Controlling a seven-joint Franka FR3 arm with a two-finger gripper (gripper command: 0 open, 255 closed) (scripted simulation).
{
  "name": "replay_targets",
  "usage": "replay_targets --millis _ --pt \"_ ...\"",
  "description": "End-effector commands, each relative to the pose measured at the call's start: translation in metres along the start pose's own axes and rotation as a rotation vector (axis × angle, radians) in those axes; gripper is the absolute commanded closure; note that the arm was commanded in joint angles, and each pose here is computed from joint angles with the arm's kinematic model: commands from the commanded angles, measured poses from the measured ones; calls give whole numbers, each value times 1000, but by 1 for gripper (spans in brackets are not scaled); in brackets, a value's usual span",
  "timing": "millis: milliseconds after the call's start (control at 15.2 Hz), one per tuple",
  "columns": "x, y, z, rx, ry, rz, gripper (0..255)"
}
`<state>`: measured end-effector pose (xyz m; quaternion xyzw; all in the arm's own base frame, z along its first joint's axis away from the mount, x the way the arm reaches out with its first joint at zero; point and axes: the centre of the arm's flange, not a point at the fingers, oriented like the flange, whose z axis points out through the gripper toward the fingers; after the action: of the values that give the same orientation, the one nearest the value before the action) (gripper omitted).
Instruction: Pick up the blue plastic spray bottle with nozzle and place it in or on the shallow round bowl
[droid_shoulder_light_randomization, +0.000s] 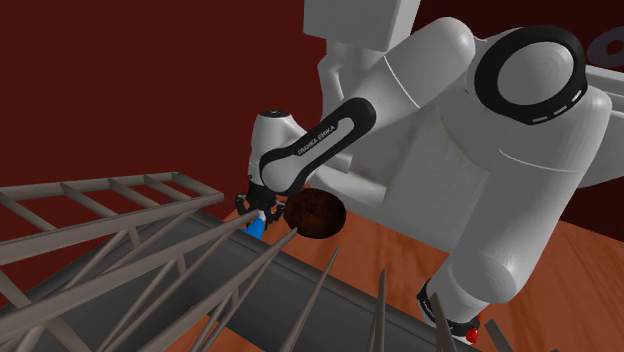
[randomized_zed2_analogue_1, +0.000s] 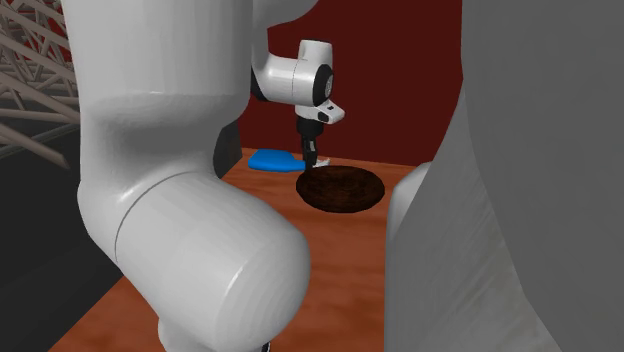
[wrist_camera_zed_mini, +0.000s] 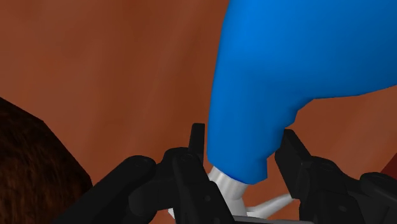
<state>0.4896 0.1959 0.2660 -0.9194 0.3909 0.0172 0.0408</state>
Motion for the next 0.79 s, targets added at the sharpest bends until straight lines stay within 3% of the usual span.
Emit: replay_targets --millis 0,726 --pt "-1 -1 -8 0 -2 -1 255" --pt "-5 -4 -66 0 -2 -1 255"
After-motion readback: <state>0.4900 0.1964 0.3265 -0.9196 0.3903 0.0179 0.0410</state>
